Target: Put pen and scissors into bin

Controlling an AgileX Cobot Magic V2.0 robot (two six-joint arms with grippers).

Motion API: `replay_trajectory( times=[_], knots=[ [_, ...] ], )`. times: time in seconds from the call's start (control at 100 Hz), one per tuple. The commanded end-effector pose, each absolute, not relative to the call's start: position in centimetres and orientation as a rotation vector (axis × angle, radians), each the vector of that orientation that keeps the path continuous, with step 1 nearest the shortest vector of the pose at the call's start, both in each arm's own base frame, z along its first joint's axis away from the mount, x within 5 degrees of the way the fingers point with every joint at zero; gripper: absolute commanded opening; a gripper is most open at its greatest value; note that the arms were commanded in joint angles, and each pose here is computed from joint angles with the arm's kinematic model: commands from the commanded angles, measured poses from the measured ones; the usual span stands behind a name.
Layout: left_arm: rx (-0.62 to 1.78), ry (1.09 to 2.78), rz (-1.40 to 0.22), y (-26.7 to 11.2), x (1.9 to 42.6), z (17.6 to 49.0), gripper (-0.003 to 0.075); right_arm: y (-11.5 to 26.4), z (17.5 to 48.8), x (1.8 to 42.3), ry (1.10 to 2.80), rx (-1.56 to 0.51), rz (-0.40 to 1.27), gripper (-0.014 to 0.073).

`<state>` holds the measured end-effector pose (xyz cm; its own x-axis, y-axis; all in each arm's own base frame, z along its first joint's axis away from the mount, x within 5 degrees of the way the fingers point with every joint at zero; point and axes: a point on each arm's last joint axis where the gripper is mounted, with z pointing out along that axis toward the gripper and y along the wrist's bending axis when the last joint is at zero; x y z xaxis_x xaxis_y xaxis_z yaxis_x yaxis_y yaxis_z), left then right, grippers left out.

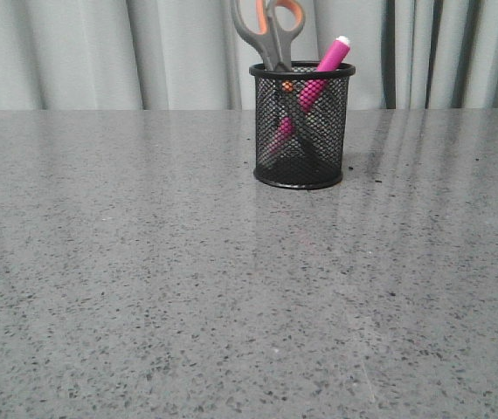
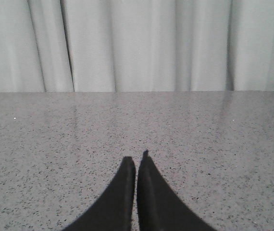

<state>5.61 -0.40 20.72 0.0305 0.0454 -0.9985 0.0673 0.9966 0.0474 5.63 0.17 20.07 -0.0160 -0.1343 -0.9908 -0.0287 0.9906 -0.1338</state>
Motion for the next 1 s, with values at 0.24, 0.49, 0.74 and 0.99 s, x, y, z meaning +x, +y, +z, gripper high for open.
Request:
replay_trajectory(
  times=[0.24,0.49,0.74,0.99],
  knots=[
    [0.076,1.478,-0.02,-0.35,5.52,20.12,-0.0019,0.09,20.03,5.53,1.538,-0.126,-0.107,-0.0076],
    [0.076,1.478,-0.02,-0.35,5.52,20.12,-0.0019,0.09,20.15,5.52,1.529,-0.126,-0.108,-0.0076],
    [0.076,1.478,-0.02,-0.35,5.52,20.12,-0.0019,0.09,20.15,5.52,1.529,-0.126,-0.108,-0.0076],
    [0.076,1.478,-0.02,-0.35,5.52,20.12,-0.0019,0.09,20.15,5.52,1.529,-0.126,-0.108,-0.0076]
  ],
)
